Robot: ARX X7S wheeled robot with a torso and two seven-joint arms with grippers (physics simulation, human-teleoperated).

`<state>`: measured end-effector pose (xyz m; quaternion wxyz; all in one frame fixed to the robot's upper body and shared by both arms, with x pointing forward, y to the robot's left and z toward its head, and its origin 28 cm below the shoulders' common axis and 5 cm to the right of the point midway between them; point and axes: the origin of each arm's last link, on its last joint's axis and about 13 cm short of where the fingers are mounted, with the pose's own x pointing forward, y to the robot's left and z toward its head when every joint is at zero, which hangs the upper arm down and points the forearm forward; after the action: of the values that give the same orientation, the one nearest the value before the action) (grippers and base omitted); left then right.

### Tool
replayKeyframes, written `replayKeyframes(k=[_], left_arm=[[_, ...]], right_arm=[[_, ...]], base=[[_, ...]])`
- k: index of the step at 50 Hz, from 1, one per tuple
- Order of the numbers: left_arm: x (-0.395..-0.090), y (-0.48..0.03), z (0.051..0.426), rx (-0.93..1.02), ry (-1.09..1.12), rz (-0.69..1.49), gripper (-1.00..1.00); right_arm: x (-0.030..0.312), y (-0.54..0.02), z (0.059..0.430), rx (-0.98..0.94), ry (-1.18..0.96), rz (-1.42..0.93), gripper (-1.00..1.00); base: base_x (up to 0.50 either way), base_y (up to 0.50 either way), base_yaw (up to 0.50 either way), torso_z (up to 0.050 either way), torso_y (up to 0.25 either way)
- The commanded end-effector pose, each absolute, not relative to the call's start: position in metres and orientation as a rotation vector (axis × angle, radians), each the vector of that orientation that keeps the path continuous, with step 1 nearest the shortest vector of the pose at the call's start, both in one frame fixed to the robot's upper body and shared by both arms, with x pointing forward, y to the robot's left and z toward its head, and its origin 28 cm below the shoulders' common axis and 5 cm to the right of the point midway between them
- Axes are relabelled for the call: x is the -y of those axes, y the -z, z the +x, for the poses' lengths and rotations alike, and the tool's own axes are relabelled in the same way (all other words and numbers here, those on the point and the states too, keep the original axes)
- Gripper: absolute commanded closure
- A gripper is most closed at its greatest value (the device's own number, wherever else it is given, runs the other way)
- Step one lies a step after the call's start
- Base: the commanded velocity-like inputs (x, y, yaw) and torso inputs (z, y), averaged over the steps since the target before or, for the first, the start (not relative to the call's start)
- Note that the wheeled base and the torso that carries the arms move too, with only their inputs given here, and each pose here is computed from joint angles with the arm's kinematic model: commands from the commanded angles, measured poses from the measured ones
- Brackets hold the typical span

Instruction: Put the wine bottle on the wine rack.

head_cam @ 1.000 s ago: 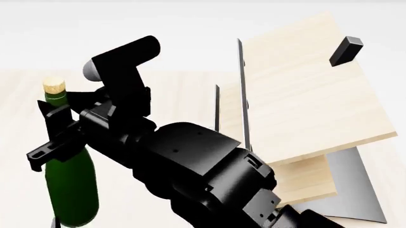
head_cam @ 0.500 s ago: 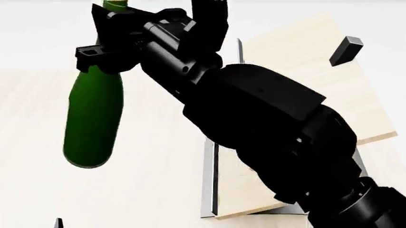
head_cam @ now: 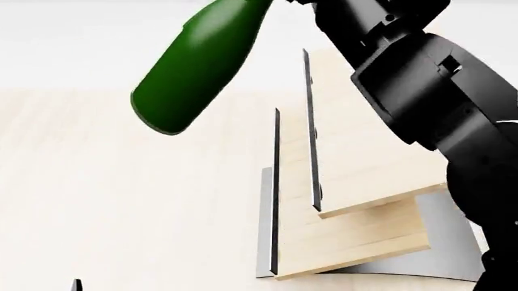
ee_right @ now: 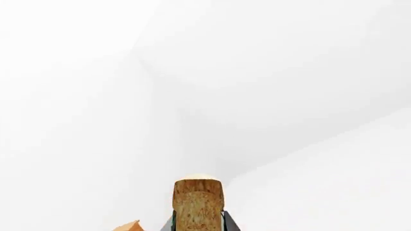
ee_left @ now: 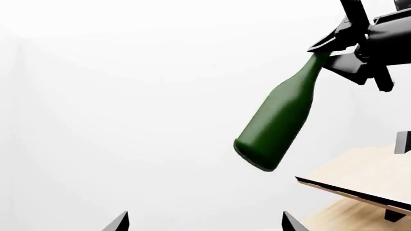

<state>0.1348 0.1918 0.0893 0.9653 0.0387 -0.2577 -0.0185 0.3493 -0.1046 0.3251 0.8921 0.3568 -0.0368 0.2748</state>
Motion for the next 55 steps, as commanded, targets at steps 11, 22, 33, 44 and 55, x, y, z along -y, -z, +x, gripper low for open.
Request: replayKeyframes(k=[11, 22, 33, 44, 55], left_arm=[[-0.191, -0.089, 0.136, 0.52, 0.04, 0.083, -1.0], [-0.191, -0.09, 0.136, 0.521, 0.04, 0.084, -1.0], [-0.19, -0.089, 0.136, 0.518, 0.044, 0.088, -1.0], [-0.19, -0.089, 0.136, 0.518, 0.047, 0.086, -1.0], [-0.189, -0.089, 0.135, 0.518, 0.047, 0.089, -1.0]], right_arm=[[0.171, -0.332, 0.349, 0.065, -0.488, 1.07, 1.0], [0.196, -0.322, 0.351, 0.083, -0.436, 1.134, 1.0], [0.215, -0.317, 0.342, 0.108, -0.416, 1.187, 1.0], [0.218, -0.311, 0.335, 0.102, -0.365, 1.183, 1.0], [0.23, -0.296, 0.338, 0.112, -0.314, 1.196, 1.0]], base=[[0.0, 0.0, 0.0, 0.0, 0.0], [0.0, 0.0, 0.0, 0.0, 0.001], [0.0, 0.0, 0.0, 0.0, 0.001], [0.0, 0.0, 0.0, 0.0, 0.0], [0.0, 0.0, 0.0, 0.001, 0.001]])
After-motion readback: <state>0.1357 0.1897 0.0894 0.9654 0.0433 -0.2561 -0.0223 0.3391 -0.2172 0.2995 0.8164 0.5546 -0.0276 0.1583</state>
